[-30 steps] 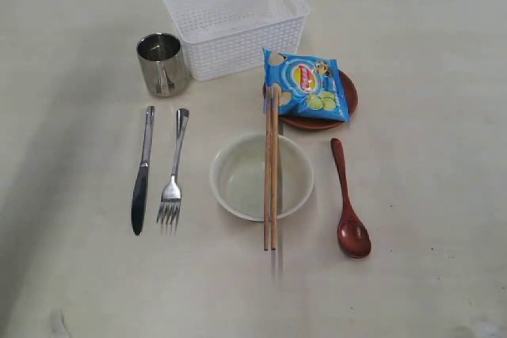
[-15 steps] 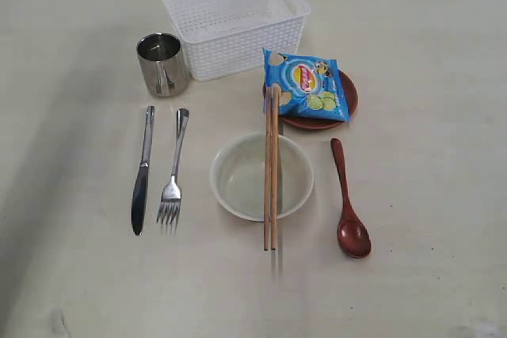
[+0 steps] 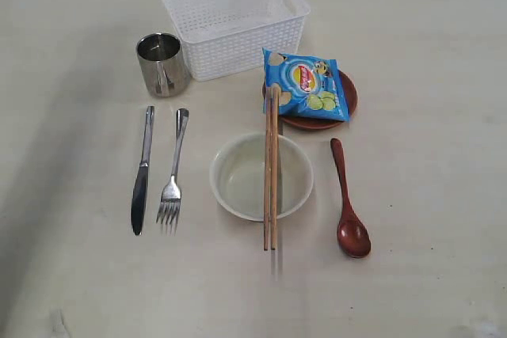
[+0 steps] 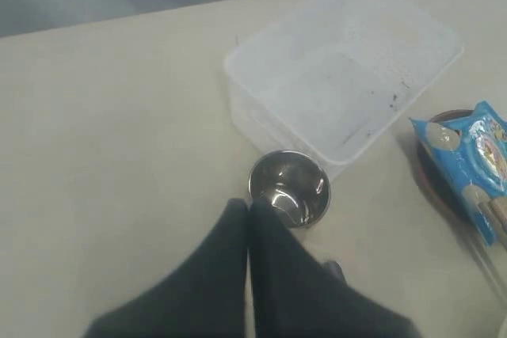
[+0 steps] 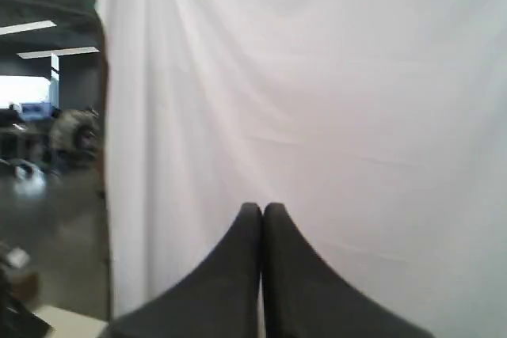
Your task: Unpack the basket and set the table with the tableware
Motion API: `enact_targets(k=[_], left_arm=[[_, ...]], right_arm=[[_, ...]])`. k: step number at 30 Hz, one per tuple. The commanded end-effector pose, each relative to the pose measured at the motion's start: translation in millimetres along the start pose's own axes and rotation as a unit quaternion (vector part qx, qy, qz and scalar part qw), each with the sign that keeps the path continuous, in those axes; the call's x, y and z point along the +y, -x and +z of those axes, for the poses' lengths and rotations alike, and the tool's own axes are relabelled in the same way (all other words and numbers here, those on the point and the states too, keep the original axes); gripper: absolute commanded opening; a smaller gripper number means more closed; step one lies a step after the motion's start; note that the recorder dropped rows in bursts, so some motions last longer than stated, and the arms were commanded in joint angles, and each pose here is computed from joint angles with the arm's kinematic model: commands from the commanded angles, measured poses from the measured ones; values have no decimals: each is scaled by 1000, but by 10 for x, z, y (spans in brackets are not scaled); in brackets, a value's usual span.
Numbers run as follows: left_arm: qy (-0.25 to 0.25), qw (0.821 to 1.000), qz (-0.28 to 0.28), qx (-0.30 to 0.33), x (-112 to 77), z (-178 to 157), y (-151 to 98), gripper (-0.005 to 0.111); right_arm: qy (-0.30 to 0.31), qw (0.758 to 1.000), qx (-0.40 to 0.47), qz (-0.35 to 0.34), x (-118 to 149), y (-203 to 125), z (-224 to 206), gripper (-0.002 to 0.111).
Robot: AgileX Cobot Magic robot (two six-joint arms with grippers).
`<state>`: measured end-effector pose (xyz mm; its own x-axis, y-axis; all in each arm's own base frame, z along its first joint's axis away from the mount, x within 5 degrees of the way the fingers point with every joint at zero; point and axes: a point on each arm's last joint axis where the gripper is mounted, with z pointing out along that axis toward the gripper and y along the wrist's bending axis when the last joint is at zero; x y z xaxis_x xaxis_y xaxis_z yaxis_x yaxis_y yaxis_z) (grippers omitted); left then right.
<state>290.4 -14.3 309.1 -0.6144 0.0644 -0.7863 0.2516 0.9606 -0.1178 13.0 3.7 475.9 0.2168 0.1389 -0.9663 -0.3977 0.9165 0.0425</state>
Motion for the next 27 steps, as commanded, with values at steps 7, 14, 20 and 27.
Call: enact_targets(k=[7,14,20,27], left_arm=[[1,1000,-8,-5,3,-17,-3,0],[1,1000,-8,-5,3,-17,-3,0],[1,1000,-8,-5,3,-17,-3,0],[1,1000,-8,-5,3,-17,-3,0]], right_arm=[[-191,959,127,-166,-364,-1899,59,0],[-218,954,144,-147,-390,-2691,-257,0],[-219,946,200,-133,-381,-2795,-330,0],[-225,936,255,-90,-379,-2902,-382,0]])
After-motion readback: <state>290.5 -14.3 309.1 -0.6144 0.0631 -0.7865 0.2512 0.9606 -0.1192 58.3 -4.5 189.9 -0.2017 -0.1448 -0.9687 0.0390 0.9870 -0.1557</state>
